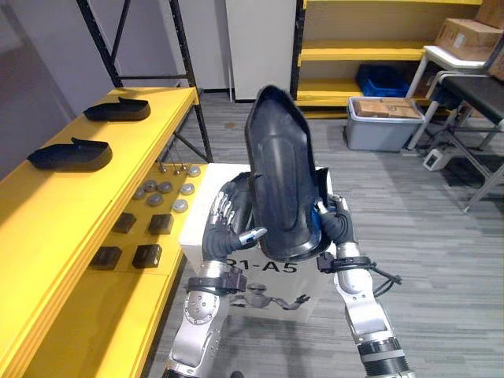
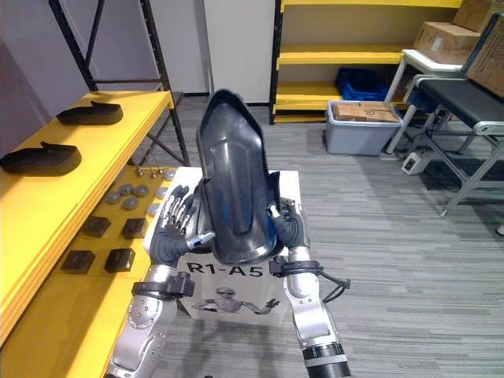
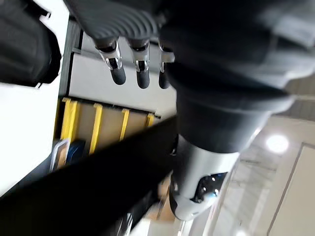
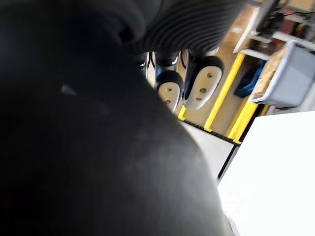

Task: Walk over and take plastic housings, then place them on the shelf

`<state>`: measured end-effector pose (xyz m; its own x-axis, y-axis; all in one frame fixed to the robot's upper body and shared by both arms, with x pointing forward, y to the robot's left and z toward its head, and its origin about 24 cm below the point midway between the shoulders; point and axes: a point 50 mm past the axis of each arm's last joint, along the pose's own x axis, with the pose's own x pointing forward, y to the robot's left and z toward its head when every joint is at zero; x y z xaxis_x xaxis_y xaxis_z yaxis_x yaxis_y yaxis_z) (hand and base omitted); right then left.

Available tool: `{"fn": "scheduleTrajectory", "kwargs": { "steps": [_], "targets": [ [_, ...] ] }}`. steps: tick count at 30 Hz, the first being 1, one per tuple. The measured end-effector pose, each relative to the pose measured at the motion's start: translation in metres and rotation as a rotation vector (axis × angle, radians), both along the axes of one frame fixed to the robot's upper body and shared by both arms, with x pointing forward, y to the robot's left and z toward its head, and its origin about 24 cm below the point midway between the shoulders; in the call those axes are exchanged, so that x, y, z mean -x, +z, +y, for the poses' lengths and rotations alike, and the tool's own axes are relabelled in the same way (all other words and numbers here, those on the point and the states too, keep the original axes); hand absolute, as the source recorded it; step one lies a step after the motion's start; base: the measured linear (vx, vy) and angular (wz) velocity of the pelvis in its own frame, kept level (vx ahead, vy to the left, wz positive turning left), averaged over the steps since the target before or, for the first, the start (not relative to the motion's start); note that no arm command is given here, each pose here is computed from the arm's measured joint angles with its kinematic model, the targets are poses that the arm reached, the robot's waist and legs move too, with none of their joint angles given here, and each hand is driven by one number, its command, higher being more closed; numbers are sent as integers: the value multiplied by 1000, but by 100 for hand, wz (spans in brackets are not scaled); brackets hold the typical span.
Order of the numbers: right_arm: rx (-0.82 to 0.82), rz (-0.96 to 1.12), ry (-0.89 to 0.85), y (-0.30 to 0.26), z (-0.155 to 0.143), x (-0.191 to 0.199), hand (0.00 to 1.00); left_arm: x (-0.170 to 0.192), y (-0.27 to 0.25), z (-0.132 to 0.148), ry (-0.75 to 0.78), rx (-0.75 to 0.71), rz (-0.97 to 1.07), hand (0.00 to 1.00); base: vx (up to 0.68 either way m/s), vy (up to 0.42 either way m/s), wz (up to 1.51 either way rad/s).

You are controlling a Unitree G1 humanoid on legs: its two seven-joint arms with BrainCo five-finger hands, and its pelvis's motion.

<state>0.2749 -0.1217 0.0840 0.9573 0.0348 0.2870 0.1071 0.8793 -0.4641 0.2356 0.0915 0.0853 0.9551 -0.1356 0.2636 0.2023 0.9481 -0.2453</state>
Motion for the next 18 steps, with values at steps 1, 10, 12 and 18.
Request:
{"fn": "scheduleTrajectory", "kwargs": {
  "steps": [1, 10, 12, 18],
  "targets": [
    [16, -2, -3, 0, 0, 0, 100, 0, -1, 0, -4, 4, 7, 0, 0, 0, 0],
    [129, -23, -15, -1, -2, 1, 100, 0, -21, -7, -61, -12, 108, 100, 0, 0, 0],
    [151, -28, -18, -1, -3, 1, 100, 1, -24, -8, -72, -27, 123, 100, 0, 0, 0],
    [174, -46, -19, -1, 0, 2, 0, -2, -36, -7, -78, -38, 179, 100, 0, 0, 0]
  ]
}}
